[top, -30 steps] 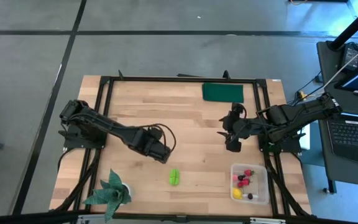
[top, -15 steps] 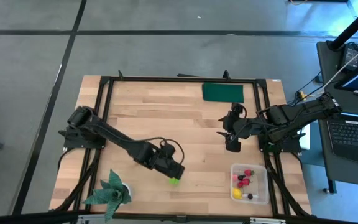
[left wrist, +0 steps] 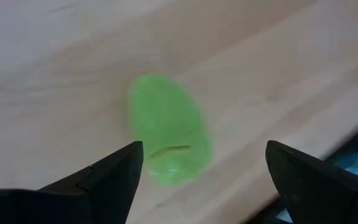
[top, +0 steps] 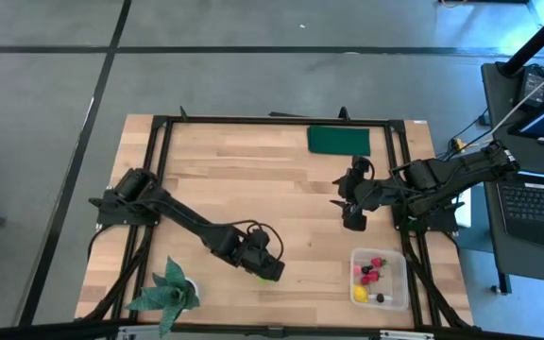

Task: Pick and placing Produce into tupperware
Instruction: Put the green starfruit into the transparent bin

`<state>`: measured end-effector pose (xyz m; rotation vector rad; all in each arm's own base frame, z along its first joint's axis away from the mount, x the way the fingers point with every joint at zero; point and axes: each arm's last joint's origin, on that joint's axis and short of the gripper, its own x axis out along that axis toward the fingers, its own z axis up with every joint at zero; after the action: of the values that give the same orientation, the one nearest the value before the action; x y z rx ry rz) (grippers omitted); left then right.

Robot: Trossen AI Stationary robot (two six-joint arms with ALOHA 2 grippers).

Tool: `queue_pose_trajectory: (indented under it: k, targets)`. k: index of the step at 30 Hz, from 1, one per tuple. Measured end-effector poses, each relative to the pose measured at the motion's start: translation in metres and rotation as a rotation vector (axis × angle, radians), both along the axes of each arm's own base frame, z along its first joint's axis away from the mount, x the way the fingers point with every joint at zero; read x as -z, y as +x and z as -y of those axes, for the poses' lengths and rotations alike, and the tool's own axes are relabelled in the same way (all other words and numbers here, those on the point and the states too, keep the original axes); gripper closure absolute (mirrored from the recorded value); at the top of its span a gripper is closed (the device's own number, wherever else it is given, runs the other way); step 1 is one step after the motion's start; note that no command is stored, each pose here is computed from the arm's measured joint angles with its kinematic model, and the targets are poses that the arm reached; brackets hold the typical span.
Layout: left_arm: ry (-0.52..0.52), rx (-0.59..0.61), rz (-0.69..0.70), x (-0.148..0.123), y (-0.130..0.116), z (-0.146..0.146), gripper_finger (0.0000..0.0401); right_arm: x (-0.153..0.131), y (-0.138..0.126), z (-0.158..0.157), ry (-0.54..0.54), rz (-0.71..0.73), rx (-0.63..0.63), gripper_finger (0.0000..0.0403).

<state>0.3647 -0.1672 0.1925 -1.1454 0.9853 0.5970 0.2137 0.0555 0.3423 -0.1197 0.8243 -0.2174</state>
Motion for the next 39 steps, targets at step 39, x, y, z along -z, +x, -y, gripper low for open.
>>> queue_pose_trajectory:
  k: [39]
  targets:
    - [-0.113,-0.115,-0.228,0.055,0.012,-0.012,0.0072,0.0,-0.001,0.0,0.0,-0.007,0.002,0.0164]
